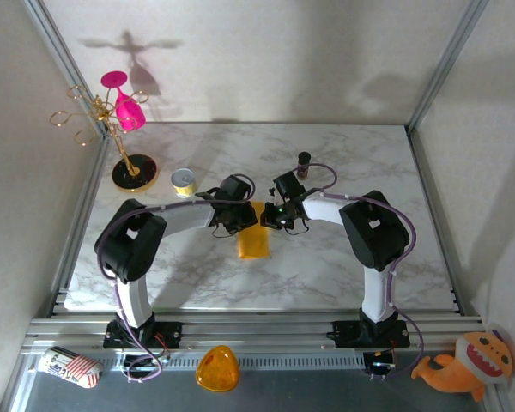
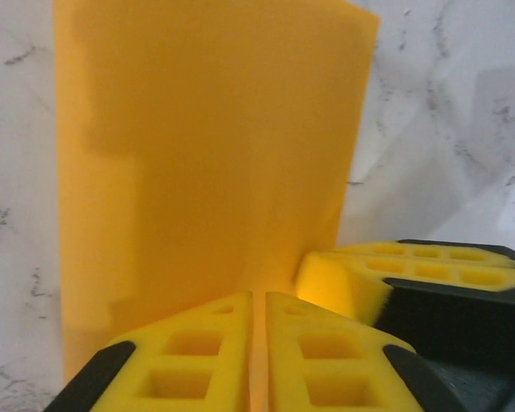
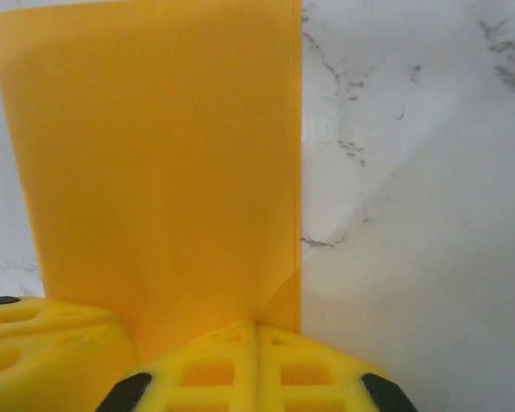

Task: Fold a paper plane with a square sheet of paper (pick it up from the middle)

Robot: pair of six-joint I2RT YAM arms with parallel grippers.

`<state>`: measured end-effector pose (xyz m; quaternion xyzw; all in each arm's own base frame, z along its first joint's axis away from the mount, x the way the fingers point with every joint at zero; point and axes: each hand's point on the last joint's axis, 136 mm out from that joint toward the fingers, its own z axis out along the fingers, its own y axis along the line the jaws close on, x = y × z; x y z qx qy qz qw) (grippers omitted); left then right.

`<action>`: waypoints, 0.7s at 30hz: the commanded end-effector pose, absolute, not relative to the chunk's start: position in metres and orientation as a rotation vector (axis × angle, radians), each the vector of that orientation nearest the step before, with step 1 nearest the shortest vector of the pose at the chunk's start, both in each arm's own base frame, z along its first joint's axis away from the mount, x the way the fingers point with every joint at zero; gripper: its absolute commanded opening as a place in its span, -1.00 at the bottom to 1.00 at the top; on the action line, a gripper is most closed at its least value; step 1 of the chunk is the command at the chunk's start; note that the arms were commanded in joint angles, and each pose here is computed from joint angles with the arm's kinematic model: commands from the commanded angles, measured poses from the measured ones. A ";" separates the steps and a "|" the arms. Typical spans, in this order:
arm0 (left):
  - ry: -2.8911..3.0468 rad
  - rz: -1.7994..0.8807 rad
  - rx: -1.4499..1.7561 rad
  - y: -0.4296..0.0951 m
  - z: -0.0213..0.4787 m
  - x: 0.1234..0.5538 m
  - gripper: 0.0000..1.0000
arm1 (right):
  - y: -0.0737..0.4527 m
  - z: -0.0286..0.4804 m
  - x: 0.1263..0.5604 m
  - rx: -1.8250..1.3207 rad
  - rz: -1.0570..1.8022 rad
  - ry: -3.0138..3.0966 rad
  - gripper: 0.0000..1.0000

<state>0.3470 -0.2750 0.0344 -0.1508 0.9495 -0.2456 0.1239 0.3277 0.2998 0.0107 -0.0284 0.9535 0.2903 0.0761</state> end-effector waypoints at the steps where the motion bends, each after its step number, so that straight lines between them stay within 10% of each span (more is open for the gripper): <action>1: 2.797 -0.713 -0.387 -0.282 0.035 0.347 -0.79 | 0.225 -0.078 0.285 0.014 0.333 3.114 -0.91; 21: 2.915 -0.760 -0.311 -0.249 -0.010 0.324 -0.83 | 0.194 -0.097 0.269 -0.003 0.082 3.187 -0.92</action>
